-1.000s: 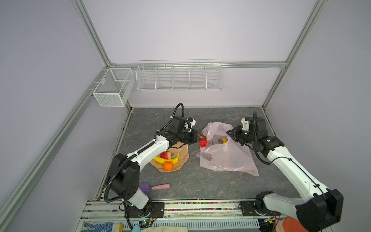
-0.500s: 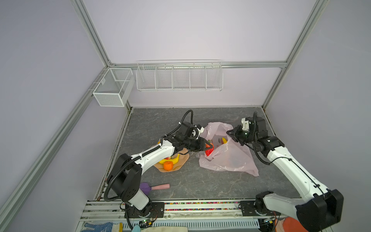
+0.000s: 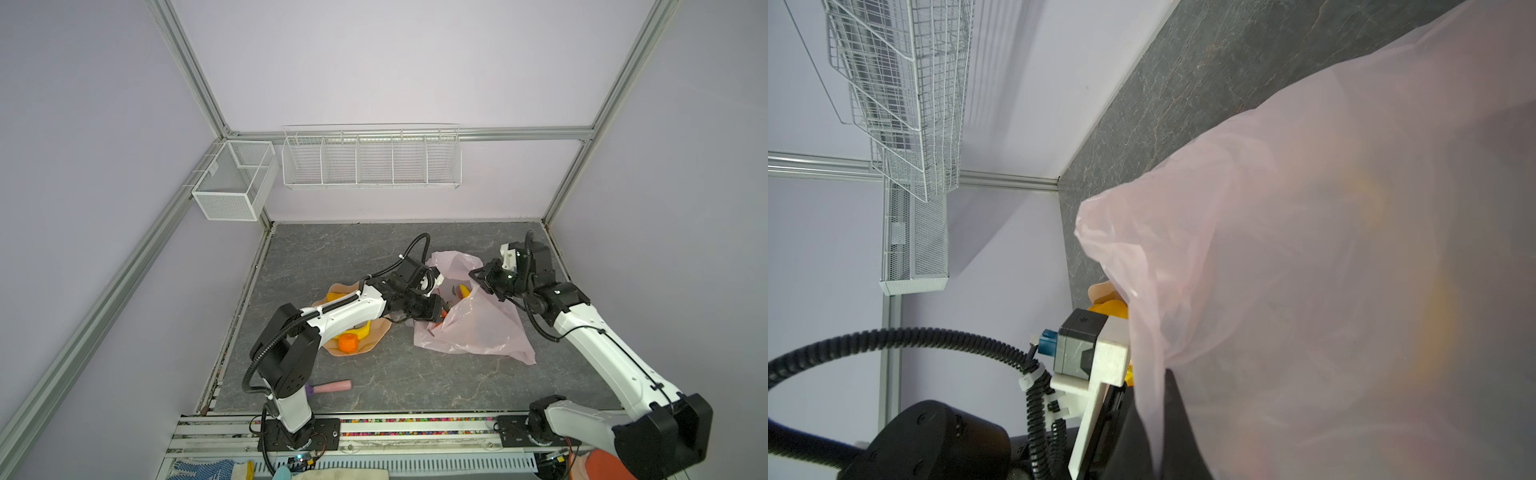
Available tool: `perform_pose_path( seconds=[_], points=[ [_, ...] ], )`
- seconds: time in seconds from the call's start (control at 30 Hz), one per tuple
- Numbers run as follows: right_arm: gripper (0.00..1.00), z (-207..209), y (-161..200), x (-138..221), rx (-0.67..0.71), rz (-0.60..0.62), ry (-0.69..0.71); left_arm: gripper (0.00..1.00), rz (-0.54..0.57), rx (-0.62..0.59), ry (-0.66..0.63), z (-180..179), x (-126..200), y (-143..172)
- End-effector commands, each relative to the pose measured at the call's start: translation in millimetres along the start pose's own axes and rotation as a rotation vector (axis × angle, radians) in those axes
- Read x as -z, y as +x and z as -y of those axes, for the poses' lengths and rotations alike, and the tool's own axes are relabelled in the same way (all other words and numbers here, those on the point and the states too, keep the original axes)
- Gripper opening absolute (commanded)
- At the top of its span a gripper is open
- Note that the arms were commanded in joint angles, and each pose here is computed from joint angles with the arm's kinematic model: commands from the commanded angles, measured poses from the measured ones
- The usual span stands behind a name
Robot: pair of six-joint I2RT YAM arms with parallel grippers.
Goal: Place the fruits into the plastic bag
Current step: Place the fruit in the plastic bag.
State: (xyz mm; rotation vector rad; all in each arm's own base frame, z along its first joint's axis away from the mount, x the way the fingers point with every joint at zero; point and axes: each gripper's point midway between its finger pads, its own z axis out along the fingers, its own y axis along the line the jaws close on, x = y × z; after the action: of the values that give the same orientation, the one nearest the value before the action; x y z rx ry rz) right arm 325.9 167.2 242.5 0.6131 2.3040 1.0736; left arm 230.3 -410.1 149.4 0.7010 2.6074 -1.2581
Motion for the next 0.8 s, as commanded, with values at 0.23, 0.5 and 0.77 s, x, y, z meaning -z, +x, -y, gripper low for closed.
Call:
perform_pose_path(
  seconds=[0.23, 0.5, 0.77],
  points=[
    [0.07, -1, 3, 8, 0.007, 0.012, -0.010, 0.12, -0.054, -0.072, -0.005, 7, -30, -13],
    [0.07, 3, 4, 10, 0.001, 0.021, -0.007, 0.13, -0.077, -0.069, 0.042, 21, -56, -20],
    [0.07, 4, 5, 8, -0.008, 0.024, -0.012, 0.13, -0.077, -0.035, 0.055, 33, -83, -30]
  ],
)
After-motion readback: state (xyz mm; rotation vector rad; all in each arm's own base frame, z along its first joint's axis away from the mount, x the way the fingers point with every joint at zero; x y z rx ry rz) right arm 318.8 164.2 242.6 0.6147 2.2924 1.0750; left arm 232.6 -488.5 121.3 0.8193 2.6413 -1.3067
